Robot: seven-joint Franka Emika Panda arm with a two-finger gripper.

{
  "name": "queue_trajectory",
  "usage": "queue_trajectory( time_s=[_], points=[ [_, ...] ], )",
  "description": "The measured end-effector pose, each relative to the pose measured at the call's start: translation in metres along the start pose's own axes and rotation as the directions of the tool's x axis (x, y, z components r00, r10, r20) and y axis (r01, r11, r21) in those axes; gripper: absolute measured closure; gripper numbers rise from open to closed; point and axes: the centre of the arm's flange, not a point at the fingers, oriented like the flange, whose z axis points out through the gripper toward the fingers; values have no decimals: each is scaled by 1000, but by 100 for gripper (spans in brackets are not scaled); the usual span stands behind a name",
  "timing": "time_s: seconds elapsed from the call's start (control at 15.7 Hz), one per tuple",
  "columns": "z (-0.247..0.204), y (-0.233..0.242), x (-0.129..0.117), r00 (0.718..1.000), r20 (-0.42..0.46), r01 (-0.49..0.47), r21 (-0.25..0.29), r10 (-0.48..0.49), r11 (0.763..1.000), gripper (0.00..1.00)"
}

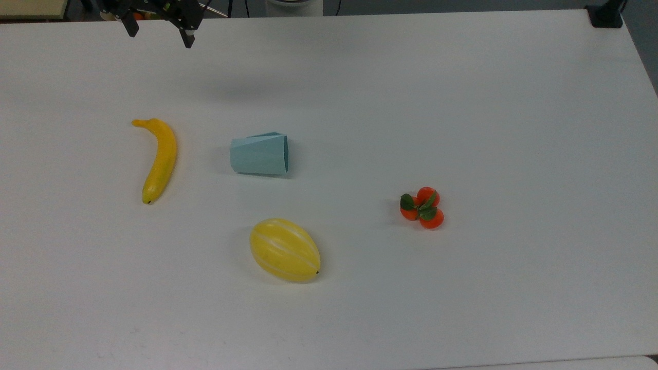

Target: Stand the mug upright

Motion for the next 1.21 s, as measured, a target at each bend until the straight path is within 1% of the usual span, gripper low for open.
queue_trajectory(
  time_s=[0.77, 1.21],
  points=[
    [13, -9, 6, 1000, 21, 14, -3, -14, 1000, 0],
    [26, -26, 9, 998, 41, 43, -7, -43, 999, 0]
  ],
)
